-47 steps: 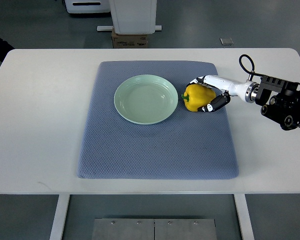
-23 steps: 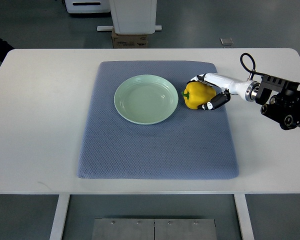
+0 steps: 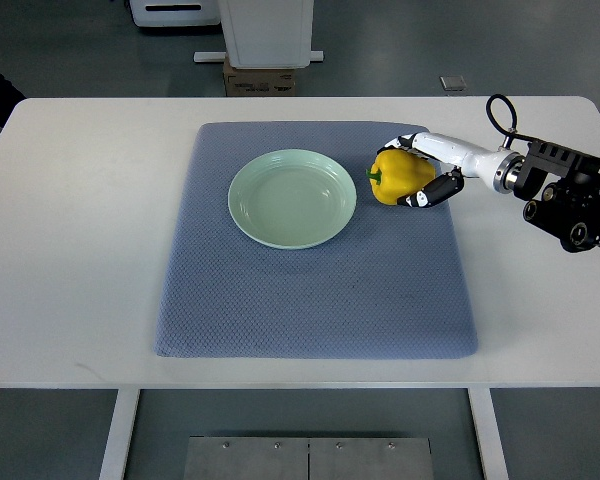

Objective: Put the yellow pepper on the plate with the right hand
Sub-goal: 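Lift the pepper with the right hand and carry it onto the plate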

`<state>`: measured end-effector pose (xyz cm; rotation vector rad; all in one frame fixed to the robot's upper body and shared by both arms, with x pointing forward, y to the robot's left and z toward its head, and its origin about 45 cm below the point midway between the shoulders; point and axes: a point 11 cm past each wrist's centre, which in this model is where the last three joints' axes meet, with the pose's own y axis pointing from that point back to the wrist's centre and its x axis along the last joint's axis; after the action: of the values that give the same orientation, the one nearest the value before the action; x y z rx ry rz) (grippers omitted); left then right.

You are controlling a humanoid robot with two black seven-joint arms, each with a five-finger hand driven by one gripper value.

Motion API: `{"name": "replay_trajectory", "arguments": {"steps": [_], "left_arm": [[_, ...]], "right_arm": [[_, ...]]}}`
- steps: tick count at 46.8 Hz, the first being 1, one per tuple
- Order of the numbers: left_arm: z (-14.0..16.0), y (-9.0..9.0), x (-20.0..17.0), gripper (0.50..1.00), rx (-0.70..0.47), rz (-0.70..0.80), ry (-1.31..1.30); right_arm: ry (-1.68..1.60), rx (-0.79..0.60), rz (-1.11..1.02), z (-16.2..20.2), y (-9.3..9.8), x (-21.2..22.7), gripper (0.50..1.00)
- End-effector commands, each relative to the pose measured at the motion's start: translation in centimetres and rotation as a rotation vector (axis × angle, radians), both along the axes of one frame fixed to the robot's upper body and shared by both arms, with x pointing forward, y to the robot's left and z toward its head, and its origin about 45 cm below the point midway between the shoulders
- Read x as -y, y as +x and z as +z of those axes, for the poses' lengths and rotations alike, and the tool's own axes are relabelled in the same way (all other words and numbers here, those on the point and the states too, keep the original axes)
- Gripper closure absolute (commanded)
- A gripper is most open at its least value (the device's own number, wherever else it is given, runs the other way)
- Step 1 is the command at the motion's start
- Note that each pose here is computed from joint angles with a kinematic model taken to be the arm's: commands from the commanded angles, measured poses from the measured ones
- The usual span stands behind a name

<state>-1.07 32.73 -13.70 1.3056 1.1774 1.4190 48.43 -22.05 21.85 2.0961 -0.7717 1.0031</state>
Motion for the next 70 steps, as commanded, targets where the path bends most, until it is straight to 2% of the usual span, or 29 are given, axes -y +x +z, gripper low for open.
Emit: {"name": "replay_trajectory", "arguments": {"steps": [1, 17, 31, 60, 61, 65, 67, 70], "left_arm": [[0.0, 0.0, 0.0, 0.500, 0.000, 0.000, 0.000], [0.0, 0.0, 0.0, 0.500, 0.000, 0.000, 0.000], [0.0, 0.0, 0.0, 0.500, 0.000, 0.000, 0.000], [0.0, 0.0, 0.0, 0.500, 0.000, 0.000, 0.000], [0.0, 0.0, 0.0, 0.500, 0.000, 0.000, 0.000], [0.0, 0.0, 0.0, 0.500, 0.000, 0.000, 0.000], [0.0, 0.0, 0.0, 0.500, 0.000, 0.000, 0.000], [0.0, 0.0, 0.0, 0.500, 0.000, 0.000, 0.000]], "right_arm": [[0.005, 0.006, 0.017, 0.3, 0.1, -1.0, 1.000], [0.084, 0.017, 0.069, 1.7, 0.3, -6.0, 1.000], [0.120, -0.008, 0.139, 0.8, -0.9, -10.7, 1.000], [0.166, -0.010, 0.091, 1.0, -0.4, -10.3, 1.000], [0.166, -0.011, 0.091, 0.9, -0.4, -10.2, 0.988], [0.167, -0.017, 0.088, 0.6, -0.6, -10.1, 0.798], [0.167, -0.017, 0.087, 0.5, -0.6, -10.1, 0.687], [0.170, -0.010, 0.080, 0.4, -0.6, -10.0, 0.593]]}}
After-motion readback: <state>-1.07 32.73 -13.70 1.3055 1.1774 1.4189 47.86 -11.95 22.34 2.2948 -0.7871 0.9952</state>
